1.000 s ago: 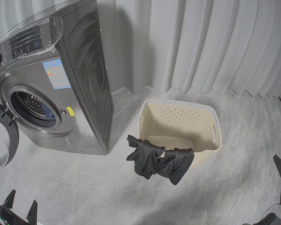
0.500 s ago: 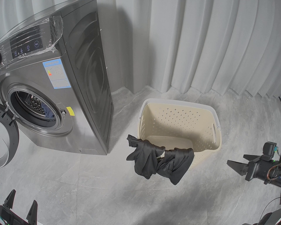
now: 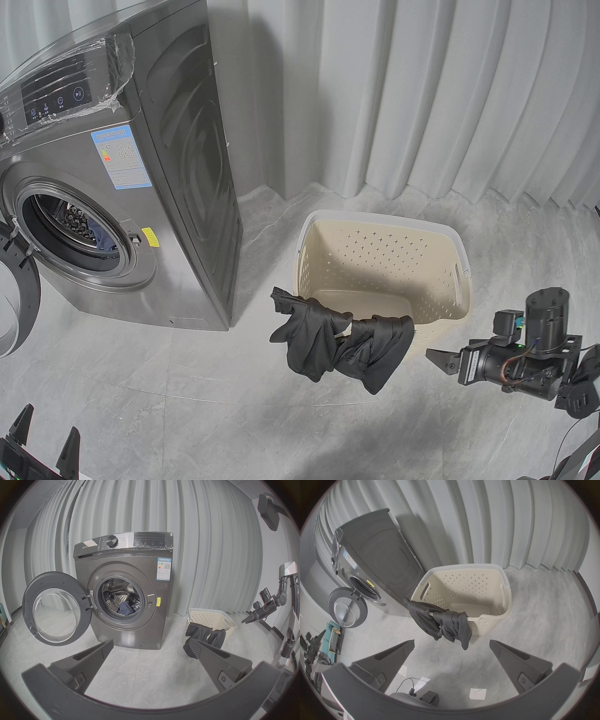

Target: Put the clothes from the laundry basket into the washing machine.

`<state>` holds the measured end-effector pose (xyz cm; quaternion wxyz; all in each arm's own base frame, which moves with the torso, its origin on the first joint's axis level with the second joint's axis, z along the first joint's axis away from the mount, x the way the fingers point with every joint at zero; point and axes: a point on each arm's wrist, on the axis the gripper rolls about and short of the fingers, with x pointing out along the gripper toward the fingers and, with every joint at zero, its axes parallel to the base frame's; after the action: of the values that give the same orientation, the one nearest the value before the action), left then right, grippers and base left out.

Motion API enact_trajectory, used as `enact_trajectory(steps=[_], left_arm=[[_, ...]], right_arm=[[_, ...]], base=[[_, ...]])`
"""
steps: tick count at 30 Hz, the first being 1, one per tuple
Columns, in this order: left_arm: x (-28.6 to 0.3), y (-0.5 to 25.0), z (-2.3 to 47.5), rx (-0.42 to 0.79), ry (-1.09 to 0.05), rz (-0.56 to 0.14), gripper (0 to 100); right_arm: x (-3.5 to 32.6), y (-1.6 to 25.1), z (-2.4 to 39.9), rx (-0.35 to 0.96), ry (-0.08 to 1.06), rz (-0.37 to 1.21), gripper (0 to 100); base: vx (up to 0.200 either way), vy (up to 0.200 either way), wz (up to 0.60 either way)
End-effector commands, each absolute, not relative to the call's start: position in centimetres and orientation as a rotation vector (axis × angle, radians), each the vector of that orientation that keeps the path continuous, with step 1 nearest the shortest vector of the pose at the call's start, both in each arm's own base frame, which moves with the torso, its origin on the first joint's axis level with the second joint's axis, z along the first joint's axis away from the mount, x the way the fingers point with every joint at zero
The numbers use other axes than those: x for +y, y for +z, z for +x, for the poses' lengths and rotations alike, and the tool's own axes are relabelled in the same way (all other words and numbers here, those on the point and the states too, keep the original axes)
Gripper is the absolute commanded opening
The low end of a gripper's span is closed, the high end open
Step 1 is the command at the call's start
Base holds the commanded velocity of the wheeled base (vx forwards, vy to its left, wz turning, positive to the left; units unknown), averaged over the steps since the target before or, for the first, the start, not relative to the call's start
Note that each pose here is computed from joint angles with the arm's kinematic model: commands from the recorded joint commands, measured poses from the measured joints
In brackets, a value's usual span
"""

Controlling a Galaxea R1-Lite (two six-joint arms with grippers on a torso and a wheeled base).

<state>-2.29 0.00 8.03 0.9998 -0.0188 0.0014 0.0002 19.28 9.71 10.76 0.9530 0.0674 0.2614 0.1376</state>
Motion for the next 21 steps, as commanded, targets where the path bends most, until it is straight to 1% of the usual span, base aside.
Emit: enact_trajectory(steps=[1,3,6,10,15,17,21], left_arm=[[0.0,7.5,-2.3,0.003,0.000,-0.040,100],[0.0,7.5,-2.3,0.003,0.002,-0.040,100],[0.0,7.5,-2.3,0.003,0.002,-0.038,100],[0.0,7.5,-2.3,0.003,0.002,-0.040,100],[0.0,7.5,-2.3,0.003,0.002,-0.040,100],[0.0,7.5,-2.3,0.003,0.002,-0.040,100],[0.0,7.5,-2.3,0.003,0.002,-0.040,100]], right_arm=[[12.3,8.0,22.1,0.615,0.261,0.116,100],[12.7,7.6,22.7,0.623,0.248,0.118,100],[13.9,6.3,24.0,0.647,0.223,0.120,100],[15.2,5.5,25.2,0.658,0.220,0.143,100],[16.0,4.6,26.5,0.666,0.214,0.159,100],[16.6,3.6,27.7,0.675,0.206,0.159,100],[17.1,2.7,29.1,0.674,0.197,0.163,100]], base=[[0.000,0.000,0.00],[0.000,0.000,0.00],[0.000,0.000,0.00],[0.000,0.000,0.00],[0.000,0.000,0.00],[0.000,0.000,0.00],[0.000,0.000,0.00]])
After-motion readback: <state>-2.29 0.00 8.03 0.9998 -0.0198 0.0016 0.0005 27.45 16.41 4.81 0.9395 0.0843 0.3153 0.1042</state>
